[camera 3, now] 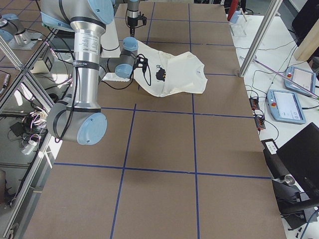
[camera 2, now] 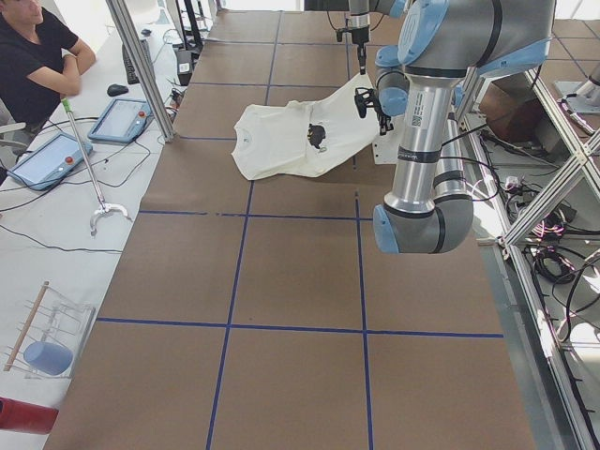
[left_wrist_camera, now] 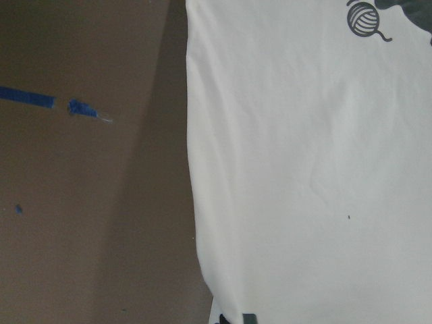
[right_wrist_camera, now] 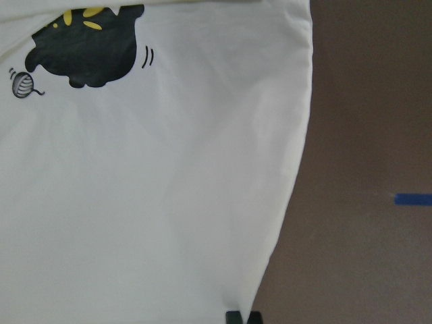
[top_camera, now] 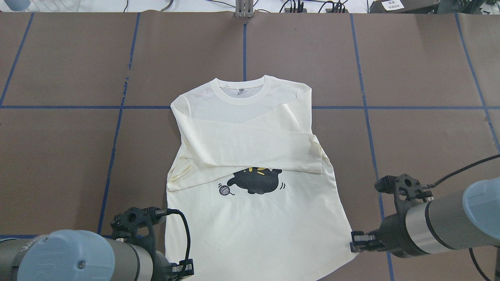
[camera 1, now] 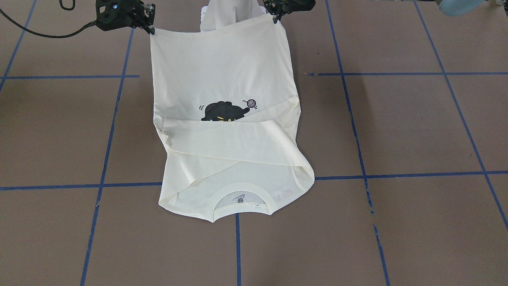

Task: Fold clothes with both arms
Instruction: 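Lift the hem and fold it toward the collar with both grippers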

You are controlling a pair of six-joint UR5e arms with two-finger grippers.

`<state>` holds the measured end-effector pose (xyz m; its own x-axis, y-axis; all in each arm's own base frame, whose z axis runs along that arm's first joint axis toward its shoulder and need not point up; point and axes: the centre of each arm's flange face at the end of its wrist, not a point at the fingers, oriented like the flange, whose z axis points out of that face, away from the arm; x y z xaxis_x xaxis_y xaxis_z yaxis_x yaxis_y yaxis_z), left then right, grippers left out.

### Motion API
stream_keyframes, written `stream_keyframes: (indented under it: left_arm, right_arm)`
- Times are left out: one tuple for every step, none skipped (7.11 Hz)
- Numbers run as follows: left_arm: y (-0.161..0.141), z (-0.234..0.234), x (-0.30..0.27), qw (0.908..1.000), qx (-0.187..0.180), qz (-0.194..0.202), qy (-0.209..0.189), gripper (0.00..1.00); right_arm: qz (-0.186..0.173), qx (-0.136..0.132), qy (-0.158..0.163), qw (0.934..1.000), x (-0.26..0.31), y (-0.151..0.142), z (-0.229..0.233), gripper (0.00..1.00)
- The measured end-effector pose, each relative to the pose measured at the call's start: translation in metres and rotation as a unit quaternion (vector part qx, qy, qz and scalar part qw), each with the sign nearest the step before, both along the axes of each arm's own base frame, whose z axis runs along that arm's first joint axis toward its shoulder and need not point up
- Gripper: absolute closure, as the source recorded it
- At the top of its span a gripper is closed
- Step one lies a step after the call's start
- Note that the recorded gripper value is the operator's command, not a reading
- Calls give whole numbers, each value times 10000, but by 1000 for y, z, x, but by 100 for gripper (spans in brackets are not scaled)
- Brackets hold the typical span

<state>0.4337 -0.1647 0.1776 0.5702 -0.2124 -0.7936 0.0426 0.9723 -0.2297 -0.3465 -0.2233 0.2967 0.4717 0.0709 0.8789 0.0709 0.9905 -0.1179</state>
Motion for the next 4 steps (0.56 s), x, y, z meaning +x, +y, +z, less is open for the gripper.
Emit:
stream_keyframes:
  left_arm:
    - [-24, -6, -6, 9997, 95, -203, 59, 100]
    - [-61, -6, -14, 9989, 252, -398, 41, 100]
    - [-107, -5, -24, 9979, 349, -538, -10, 100]
    - [-151, -5, -35, 9970, 418, -656, -53, 100]
  right_arm:
    - [253, 149, -93, 9995, -7, -38, -5, 100]
    - [484, 336, -110, 9982, -5, -84, -4, 100]
    - [733, 433, -110, 9963, 4, -134, -3, 100]
    - [1004, 445, -97, 9939, 6, -184, -6, 100]
